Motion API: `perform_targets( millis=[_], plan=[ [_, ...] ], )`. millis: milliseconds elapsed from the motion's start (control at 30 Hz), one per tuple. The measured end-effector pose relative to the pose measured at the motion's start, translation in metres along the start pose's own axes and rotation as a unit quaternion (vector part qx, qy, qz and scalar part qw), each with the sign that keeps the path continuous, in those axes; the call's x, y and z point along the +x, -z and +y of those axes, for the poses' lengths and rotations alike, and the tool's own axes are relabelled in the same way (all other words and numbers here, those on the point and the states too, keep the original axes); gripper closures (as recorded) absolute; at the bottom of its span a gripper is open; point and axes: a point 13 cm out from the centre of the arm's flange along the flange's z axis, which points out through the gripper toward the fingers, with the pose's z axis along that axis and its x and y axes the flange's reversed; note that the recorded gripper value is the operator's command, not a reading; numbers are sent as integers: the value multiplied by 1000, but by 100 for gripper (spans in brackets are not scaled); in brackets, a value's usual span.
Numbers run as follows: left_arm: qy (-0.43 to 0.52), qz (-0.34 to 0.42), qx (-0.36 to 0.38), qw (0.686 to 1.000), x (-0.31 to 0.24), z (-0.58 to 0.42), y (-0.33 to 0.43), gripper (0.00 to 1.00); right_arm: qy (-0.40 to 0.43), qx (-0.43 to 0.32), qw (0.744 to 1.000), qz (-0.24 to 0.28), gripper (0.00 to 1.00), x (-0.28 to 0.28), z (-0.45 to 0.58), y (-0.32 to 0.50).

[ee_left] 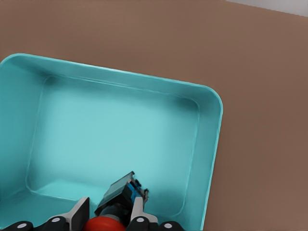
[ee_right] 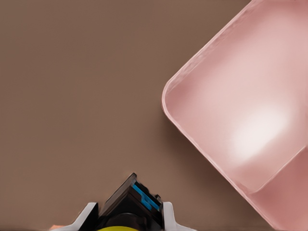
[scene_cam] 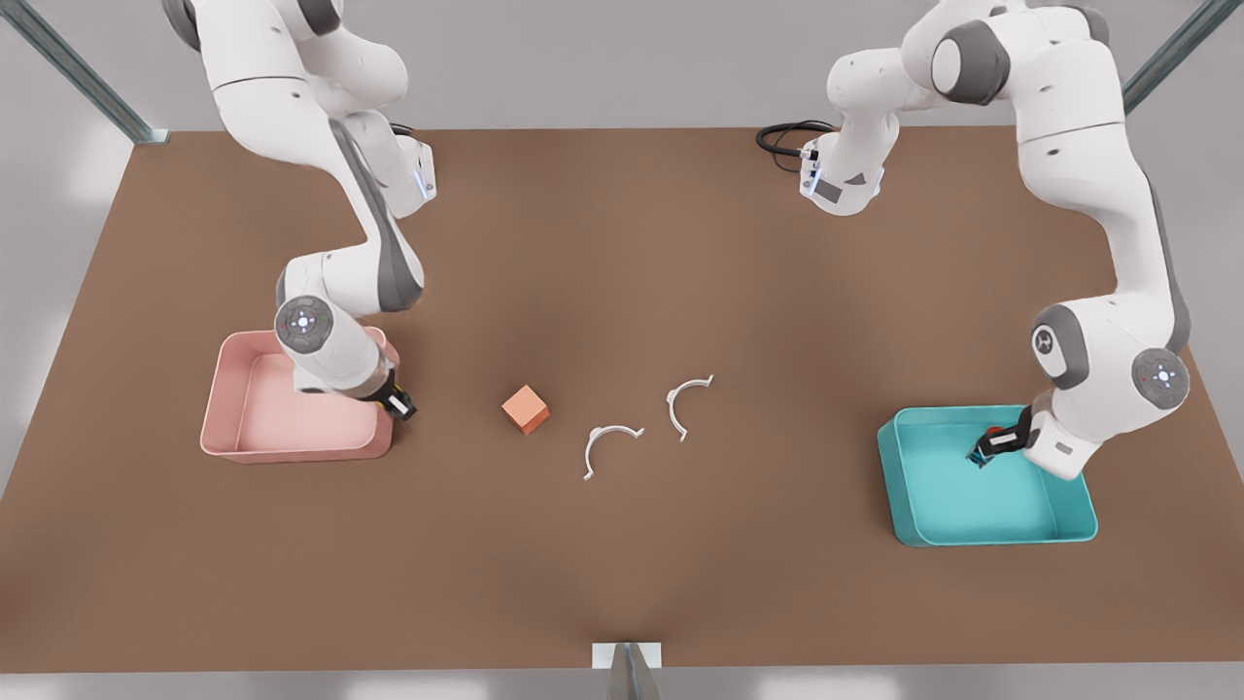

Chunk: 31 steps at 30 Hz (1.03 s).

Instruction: Place the red button in the blue storage box with the left arm, and place the yellow button in the pink storage box with the right arm

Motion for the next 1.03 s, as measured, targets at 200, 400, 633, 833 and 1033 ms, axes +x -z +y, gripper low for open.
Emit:
perform_targets(
  millis=[200, 400, 633, 833, 1033],
  plan=[
    [-92, 14, 5, 996, -6, -7, -21, 0, -33, 6, 999, 8, 54, -66, -121, -5],
    [-170, -92, -2, 981, 2, -90, 218, 0, -14, 23, 999, 40, 52, -85, -199, -65],
    [-185, -72, -6, 980, 58, -121, 297, 0, 61, 2, 998, 1, 0, -129, -181, -66],
    [-172, -12, -8, 985, 61, -123, 273, 0, 163, -77, 975, -133, 0, -189, -60, 223],
    [-163, 15, -8, 986, 71, -124, 265, 0, 246, -45, 964, -88, 0, -164, -30, 257]
  ],
)
